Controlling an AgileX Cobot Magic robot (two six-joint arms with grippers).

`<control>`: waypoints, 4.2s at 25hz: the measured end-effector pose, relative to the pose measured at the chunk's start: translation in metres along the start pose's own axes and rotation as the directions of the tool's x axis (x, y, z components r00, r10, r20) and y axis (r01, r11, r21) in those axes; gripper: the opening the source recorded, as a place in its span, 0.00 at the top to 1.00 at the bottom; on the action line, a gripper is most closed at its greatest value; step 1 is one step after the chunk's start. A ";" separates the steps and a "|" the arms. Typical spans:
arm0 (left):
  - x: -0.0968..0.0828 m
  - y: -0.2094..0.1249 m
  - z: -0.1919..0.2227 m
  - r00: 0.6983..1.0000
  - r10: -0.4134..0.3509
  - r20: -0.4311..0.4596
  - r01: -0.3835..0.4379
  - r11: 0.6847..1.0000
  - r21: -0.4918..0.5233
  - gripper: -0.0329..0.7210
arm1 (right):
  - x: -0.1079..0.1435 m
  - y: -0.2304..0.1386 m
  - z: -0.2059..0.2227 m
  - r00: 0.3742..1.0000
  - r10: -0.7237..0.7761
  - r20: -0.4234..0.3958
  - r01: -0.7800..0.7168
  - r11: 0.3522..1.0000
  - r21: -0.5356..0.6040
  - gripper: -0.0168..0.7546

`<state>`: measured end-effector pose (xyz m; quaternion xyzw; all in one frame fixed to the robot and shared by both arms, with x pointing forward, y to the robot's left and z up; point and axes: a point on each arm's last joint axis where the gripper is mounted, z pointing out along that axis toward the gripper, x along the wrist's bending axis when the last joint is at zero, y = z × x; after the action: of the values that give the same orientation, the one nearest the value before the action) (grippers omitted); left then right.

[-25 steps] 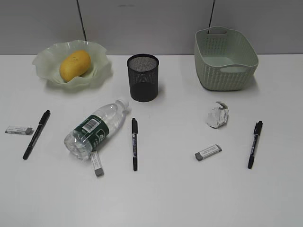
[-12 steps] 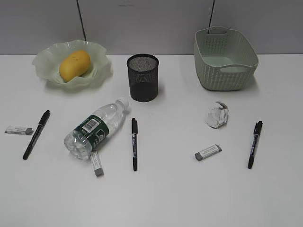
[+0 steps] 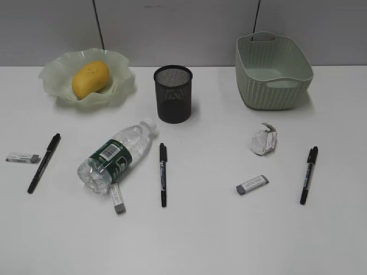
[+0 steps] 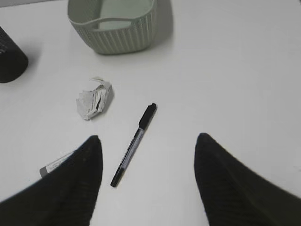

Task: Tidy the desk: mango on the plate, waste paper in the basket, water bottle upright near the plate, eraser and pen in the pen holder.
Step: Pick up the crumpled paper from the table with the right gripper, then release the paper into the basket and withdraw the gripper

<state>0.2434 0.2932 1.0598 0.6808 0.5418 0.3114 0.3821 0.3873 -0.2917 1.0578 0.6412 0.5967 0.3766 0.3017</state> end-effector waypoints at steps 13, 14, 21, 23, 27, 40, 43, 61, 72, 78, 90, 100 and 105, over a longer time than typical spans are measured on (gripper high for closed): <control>0.000 0.000 0.000 1.000 -0.001 -0.001 0.001 1.000 0.000 0.33 | 0.021 0.012 0.128 0.996 0.087 -0.023 -0.070 0.909 0.412 0.35; 0.000 0.000 0.000 1.000 -0.002 -0.001 0.002 1.000 0.000 0.33 | 0.028 0.012 0.137 0.996 0.084 -0.036 -0.061 0.901 0.429 0.35; 0.000 0.000 0.000 1.000 -0.002 -0.001 0.002 1.000 0.000 0.33 | 0.064 0.011 0.197 0.993 0.101 -0.059 -0.055 0.849 0.525 0.28; 0.000 0.000 0.000 1.000 -0.002 -0.001 0.002 1.000 0.000 0.33 | 0.073 0.011 0.212 0.993 0.092 -0.070 -0.039 0.836 0.547 0.22; 0.000 0.000 0.000 1.000 -0.002 -0.001 0.002 1.000 0.000 0.33 | 0.088 0.011 0.243 0.993 0.084 -0.081 -0.022 0.813 0.582 0.16; 0.000 0.000 0.000 1.000 -0.002 -0.001 0.002 1.000 0.000 0.33 | 0.090 -0.004 0.304 1.000 0.010 -0.009 -0.001 0.735 0.678 0.16; 0.000 0.000 0.000 1.000 -0.002 -0.001 0.002 1.000 0.000 0.33 | 0.089 -0.012 0.310 1.000 0.006 -0.003 -0.003 0.719 0.695 0.16; 0.000 0.000 0.000 1.000 -0.002 -0.001 0.002 1.000 0.000 0.33 | 0.100 -0.024 0.314 0.999 -0.020 -0.043 0.045 0.701 0.712 0.66; 0.000 0.000 0.000 1.000 -0.002 -0.001 0.002 1.000 0.000 0.34 | 0.099 -0.025 0.310 0.995 -0.063 -0.080 0.102 0.653 0.751 0.80; 0.000 0.000 0.000 1.000 -0.002 -0.001 0.002 1.000 0.000 0.34 | 0.110 0.001 0.284 0.980 -0.046 -0.195 0.178 0.650 0.739 0.80; 0.000 0.000 0.000 1.000 -0.002 -0.001 0.002 1.000 0.000 0.35 | 0.118 0.129 0.251 0.959 -0.231 -0.161 0.278 0.875 0.396 0.80; 0.000 0.000 0.000 1.000 -0.002 -0.001 0.002 1.000 0.000 0.35 | 0.076 0.126 0.309 0.972 -0.229 -0.059 0.236 0.924 0.300 0.81; 0.000 0.000 0.000 1.000 -0.002 -0.001 0.002 1.000 0.000 0.36 | 0.073 0.111 0.338 0.972 -0.228 -0.062 0.236 0.939 0.248 0.78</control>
<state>0.2434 0.2932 1.0598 0.6802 0.5425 0.3113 0.3822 0.7319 -0.2095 0.9790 0.5934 0.7162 0.2693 0.2496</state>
